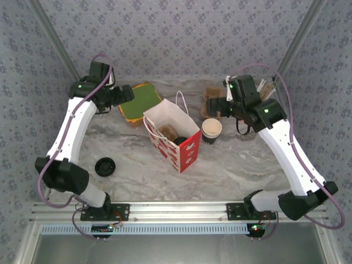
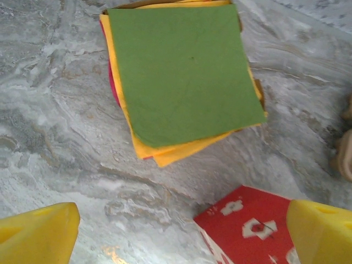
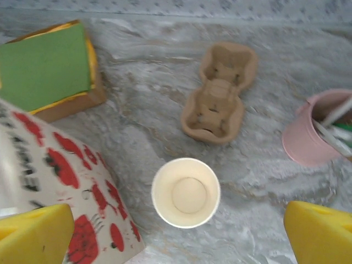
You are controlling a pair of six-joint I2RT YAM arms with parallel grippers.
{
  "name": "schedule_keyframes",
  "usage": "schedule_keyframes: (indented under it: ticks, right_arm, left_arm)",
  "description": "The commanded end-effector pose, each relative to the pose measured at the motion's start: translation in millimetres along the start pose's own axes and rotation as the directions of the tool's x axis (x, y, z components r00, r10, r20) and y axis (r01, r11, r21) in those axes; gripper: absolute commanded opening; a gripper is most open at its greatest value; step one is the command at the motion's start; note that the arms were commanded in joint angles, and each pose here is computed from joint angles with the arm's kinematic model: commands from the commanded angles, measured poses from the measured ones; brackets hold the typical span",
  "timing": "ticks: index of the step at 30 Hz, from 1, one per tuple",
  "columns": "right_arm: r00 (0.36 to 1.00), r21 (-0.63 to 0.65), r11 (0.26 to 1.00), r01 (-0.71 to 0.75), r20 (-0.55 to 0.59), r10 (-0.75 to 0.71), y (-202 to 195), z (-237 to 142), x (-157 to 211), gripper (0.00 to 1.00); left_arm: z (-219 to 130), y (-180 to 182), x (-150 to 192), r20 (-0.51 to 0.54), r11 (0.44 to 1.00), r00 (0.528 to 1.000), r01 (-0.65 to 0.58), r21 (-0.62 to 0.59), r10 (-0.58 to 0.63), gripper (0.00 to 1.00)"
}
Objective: Pack the takeout coffee
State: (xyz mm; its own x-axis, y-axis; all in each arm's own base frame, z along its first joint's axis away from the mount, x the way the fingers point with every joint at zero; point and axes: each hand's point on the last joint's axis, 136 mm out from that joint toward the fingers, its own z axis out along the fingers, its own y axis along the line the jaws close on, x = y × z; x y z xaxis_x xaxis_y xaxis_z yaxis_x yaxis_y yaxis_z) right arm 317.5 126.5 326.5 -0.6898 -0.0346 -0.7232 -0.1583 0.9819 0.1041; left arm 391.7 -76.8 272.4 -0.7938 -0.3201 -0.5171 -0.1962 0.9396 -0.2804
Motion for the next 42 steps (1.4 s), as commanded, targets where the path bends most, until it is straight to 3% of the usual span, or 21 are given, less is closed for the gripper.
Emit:
schedule_keyframes:
  ticks: [1,14,20,36,39,42]
  right_arm:
    - [0.998,-0.019,0.998,-0.068,0.003,0.068,-5.6,-0.4,5.4,1.0]
    - [0.994,0.009,0.996,-0.092,-0.06,0.092,-12.2,15.6,17.1,1.0]
    - [0.993,-0.091,0.992,-0.083,-0.089,0.075,7.3,20.1,18.0,1.0]
    - [0.99,-0.094,0.992,-0.085,-0.123,0.073,10.1,28.3,20.8,1.0]
    - [0.989,-0.085,0.992,-0.091,-0.128,0.08,8.6,30.3,23.1,1.0]
    - [0.988,-0.088,0.992,-0.095,-0.131,0.082,9.6,31.3,24.8,1.0]
  left_arm:
    - [11.4,-6.3,-24.5,0.049,0.999,0.998,-0.041,0.013,0.04,0.93]
    - [139.8,-35.2,-26.8,-0.054,0.989,0.989,-0.142,-0.046,0.139,0.8]
    - [183.6,-46.7,-22.0,-0.095,0.986,0.983,-0.164,-0.036,0.16,0.76]
    - [248.5,-37.6,1.4,-0.194,0.969,0.959,-0.228,-0.091,0.207,0.66]
    - [254.5,-34.6,8.7,-0.219,0.967,0.953,-0.236,-0.097,0.211,0.58]
    - [254.0,-31.6,12.7,-0.231,0.965,0.95,-0.24,-0.104,0.211,0.43]
